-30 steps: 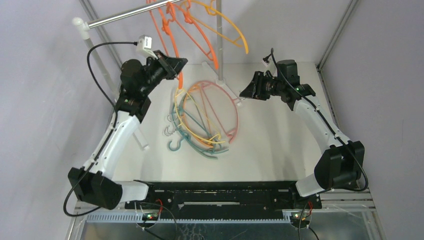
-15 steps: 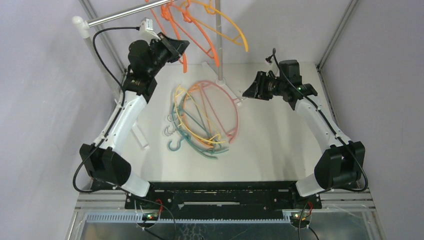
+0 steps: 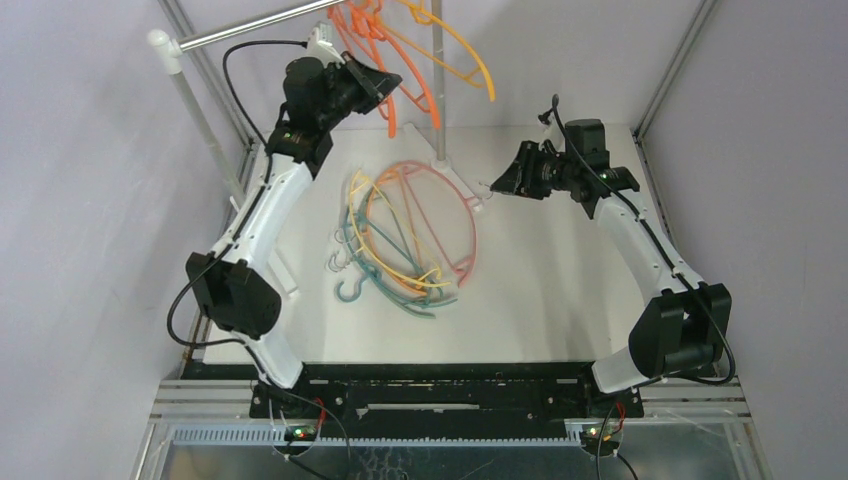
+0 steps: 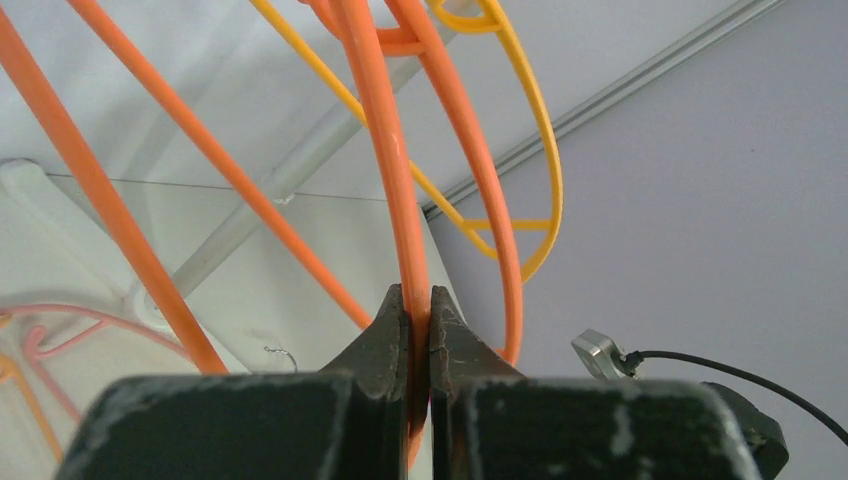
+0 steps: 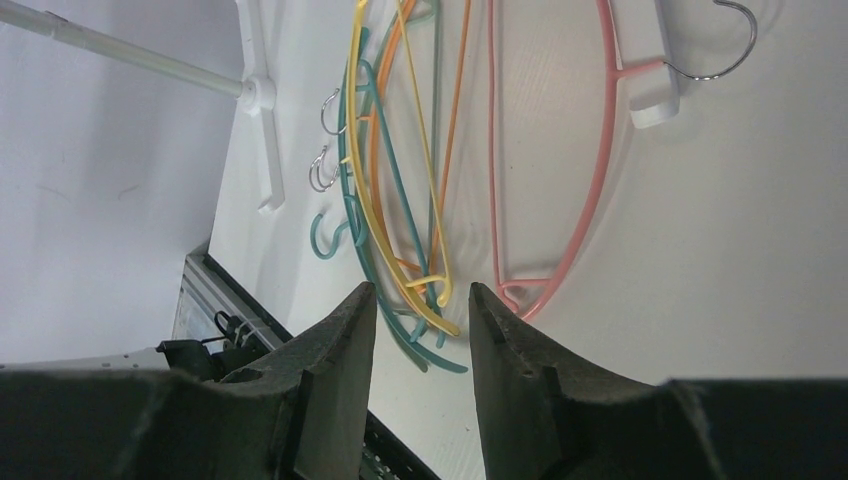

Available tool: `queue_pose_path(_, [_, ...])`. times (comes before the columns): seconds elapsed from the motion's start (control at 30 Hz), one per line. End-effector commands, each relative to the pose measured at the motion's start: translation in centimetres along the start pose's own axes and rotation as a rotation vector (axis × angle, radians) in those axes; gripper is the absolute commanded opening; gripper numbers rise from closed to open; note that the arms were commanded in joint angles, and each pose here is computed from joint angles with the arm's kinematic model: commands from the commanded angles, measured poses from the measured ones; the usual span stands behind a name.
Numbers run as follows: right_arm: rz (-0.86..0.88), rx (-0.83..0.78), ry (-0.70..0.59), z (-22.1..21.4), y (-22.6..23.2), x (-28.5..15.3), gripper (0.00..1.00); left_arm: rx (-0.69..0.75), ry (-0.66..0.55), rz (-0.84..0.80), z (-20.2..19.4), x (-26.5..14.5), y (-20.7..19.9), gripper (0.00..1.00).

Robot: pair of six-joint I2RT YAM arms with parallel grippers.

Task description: Organize the hangers

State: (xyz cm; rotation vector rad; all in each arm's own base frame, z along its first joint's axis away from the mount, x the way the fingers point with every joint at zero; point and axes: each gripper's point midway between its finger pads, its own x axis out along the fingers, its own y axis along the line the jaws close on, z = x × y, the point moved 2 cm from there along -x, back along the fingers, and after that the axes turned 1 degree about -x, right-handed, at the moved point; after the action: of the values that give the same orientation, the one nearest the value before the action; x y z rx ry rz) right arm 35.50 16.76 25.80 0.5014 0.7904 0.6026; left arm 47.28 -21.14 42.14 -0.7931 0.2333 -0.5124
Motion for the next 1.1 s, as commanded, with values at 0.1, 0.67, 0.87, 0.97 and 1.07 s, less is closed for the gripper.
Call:
queue_pose_path(0.1, [0.016, -0.039, -0.072, 2.4, 0.5, -0.9, 0.47, -0.07, 0.121, 0.011, -2.9, 4.0, -0.3, 0.0])
queue_pose_path(0.67, [-0.004, -0.002, -0.08, 3.1, -0.4, -1.1, 0.53, -0.066, 0.168, -0.085, -3.5, 8.2, -2.1, 0.49])
queue_pose_path(0.87, [-0.022, 0.009, -0.078, 3.0, -0.9, -0.9, 0.57, -0.015, 0.141, -0.116, -1.2, 5.6, -3.5, 0.85])
queue_pose_path(0.97, [-0.033, 0.006, -0.081, 3.0, -0.9, -1.0, 0.58, 0.012, 0.133, -0.139, -0.3, 4.0, -4.5, 0.99])
queue_pose_path(1.07, [-0.047, -0.004, -0.084, 2.7, -1.0, -1.2, 0.6, 0.04, 0.126, -0.159, 0.4, 2.1, -5.5, 1.0])
